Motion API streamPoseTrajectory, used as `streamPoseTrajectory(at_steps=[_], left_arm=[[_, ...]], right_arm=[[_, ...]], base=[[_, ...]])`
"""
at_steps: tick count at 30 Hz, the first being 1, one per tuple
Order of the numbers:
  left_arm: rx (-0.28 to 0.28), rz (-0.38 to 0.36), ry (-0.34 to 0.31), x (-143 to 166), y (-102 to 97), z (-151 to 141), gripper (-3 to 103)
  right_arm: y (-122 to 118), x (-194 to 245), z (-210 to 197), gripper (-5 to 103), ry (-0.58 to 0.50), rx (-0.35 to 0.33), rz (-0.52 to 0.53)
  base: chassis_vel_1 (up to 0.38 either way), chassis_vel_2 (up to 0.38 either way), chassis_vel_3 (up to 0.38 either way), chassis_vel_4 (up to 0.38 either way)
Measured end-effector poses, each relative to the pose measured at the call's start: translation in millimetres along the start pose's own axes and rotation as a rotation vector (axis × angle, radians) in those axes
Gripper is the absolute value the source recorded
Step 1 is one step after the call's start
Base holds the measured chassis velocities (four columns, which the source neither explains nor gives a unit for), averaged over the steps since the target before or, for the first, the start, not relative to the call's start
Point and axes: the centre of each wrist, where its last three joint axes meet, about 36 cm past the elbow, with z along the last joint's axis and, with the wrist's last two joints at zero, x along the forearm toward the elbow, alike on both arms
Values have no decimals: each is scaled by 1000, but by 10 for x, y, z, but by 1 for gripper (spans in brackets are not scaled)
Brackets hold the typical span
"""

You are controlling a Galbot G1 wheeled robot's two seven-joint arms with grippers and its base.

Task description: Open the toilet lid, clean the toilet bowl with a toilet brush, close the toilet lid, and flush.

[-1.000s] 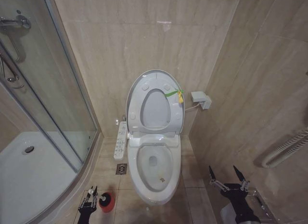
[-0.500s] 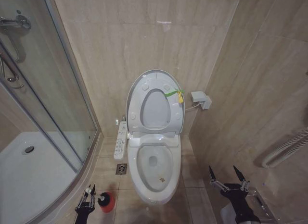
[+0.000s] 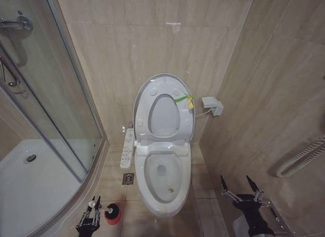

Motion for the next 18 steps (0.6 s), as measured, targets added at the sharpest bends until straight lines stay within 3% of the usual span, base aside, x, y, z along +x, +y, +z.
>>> streamPoseTrajectory(at_steps=[7,18], left_arm=[[-3,54,-64,56,-197,-442,23],[-19,137,-67,282,-452,-598,23]], right_arm=[[0,0,0,100,0,0,0],[0,0,0,100,0,0,0]], base=[[0,0,0,0],[0,0,0,0]])
